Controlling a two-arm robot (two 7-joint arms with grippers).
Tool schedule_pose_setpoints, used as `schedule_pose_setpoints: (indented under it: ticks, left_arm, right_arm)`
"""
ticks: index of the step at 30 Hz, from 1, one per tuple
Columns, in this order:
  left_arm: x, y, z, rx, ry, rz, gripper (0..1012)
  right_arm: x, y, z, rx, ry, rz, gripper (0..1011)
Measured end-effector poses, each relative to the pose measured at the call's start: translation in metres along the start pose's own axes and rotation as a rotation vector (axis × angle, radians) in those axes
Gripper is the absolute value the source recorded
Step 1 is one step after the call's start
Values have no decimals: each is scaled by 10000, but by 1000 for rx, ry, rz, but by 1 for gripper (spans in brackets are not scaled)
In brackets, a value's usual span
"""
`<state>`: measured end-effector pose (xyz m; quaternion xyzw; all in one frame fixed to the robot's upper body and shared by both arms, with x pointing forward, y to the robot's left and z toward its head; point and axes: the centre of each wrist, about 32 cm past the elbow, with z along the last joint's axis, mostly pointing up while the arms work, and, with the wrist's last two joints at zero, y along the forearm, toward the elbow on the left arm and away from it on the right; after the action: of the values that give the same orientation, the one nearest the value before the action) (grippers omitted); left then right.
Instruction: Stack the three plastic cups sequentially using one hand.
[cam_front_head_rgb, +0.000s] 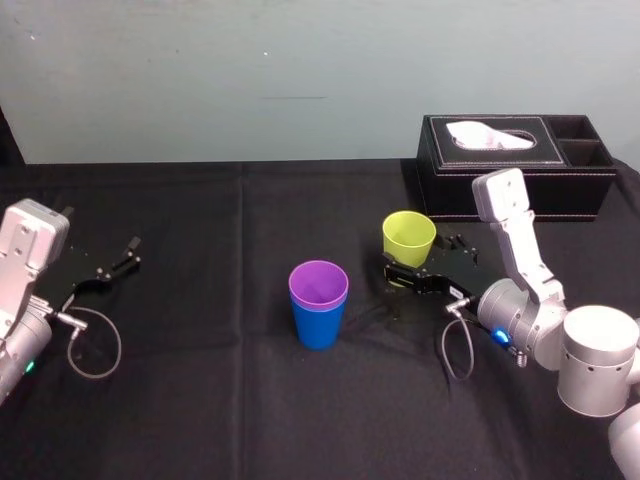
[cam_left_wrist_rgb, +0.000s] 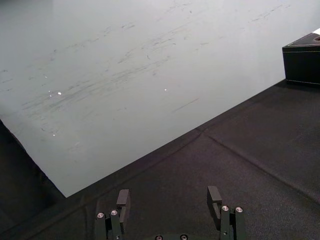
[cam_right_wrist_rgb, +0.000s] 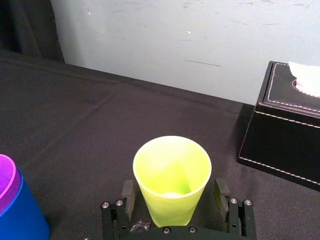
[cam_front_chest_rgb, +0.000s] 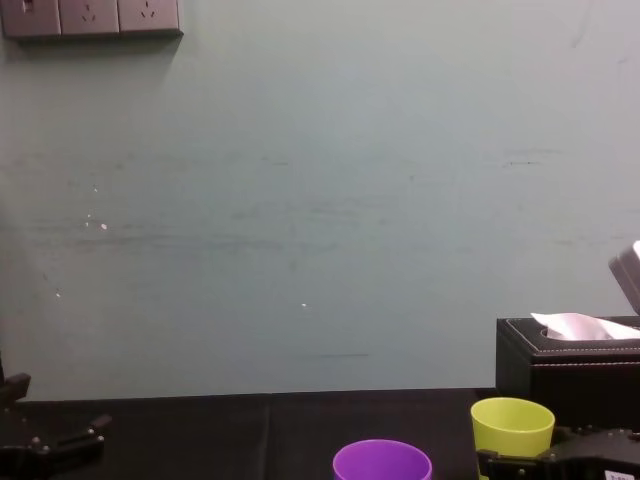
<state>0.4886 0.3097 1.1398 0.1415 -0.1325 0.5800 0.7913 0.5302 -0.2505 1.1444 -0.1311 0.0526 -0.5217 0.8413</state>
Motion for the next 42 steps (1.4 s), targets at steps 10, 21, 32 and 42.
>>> schedule_pose_setpoints:
  ticks: [10,21,32,42]
  left_arm:
    - [0,0,0,0,0,0,1010]
    - [0,0,0,0,0,0,1010]
    - [0,0,0,0,0,0,1010]
    - [0,0,0,0,0,0,1010]
  right_arm:
    - [5,32,10,0,-15,-1,1003]
    - [20,77,-1,-2,-23,-2,1003]
    - [42,111,-13,3,-25,5,1003]
    - [53,145,-7,7,-33,14,1003]
